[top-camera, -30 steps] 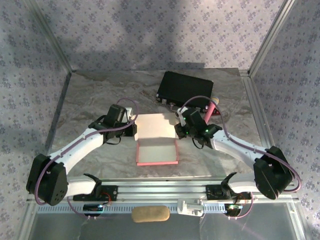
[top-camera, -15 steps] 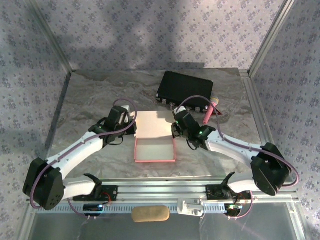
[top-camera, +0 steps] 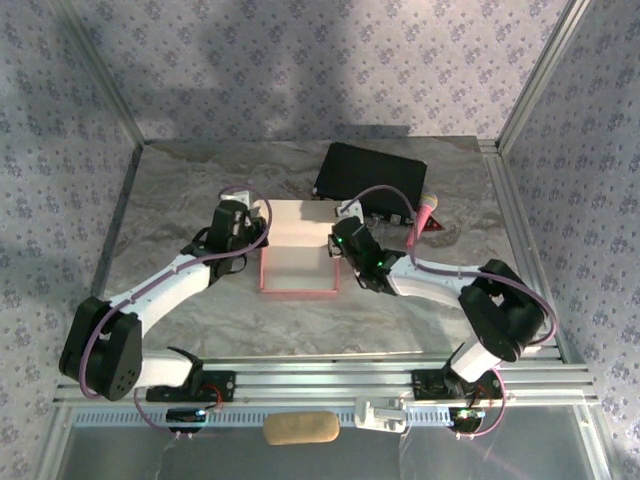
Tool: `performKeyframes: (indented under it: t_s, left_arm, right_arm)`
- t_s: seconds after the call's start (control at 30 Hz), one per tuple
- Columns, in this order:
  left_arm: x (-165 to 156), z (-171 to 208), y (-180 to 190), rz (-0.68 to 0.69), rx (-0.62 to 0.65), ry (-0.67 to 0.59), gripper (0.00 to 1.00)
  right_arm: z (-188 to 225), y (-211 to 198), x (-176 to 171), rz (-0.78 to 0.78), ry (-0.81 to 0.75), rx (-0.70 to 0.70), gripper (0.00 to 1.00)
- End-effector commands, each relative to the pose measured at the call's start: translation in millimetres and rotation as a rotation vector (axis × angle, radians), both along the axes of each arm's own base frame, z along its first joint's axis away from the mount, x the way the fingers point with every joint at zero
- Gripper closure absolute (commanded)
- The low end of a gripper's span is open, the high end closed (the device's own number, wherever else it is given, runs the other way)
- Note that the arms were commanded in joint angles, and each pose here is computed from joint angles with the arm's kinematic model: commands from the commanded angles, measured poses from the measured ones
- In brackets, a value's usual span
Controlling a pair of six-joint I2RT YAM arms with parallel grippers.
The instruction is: Fold the paper box
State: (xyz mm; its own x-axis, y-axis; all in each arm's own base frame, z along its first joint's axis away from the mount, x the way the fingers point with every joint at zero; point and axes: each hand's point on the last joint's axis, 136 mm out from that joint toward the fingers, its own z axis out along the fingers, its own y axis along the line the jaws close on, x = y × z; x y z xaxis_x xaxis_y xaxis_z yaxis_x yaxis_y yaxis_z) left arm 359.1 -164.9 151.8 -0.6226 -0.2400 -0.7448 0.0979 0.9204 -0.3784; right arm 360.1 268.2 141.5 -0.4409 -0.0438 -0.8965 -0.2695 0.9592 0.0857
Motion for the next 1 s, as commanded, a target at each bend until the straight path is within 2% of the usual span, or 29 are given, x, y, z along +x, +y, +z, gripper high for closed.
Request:
performKeyframes:
  t_s: [0.0, 0.4, 0.63, 0.97]
  left_arm:
    - [6, 26, -21, -0.092, -0.105, -0.149, 0.91]
    - [-16, 15, -21, -0.124, -0.196, -0.266, 0.91]
    - [-35, 4, -26, -0.137, -0.165, -0.284, 0.91]
    - [-53, -30, -31, -0.148, -0.083, -0.229, 0.91]
  right_arm:
    - [16, 13, 4, 0.024, -0.123, 0.077, 1.00]
    - [0, 6, -14, 0.018, -0.191, 0.036, 1.00]
    - [-10, -1, -24, -0.014, -0.162, 0.011, 1.00]
    - [-15, -15, -29, -0.052, -0.074, -0.004, 1.00]
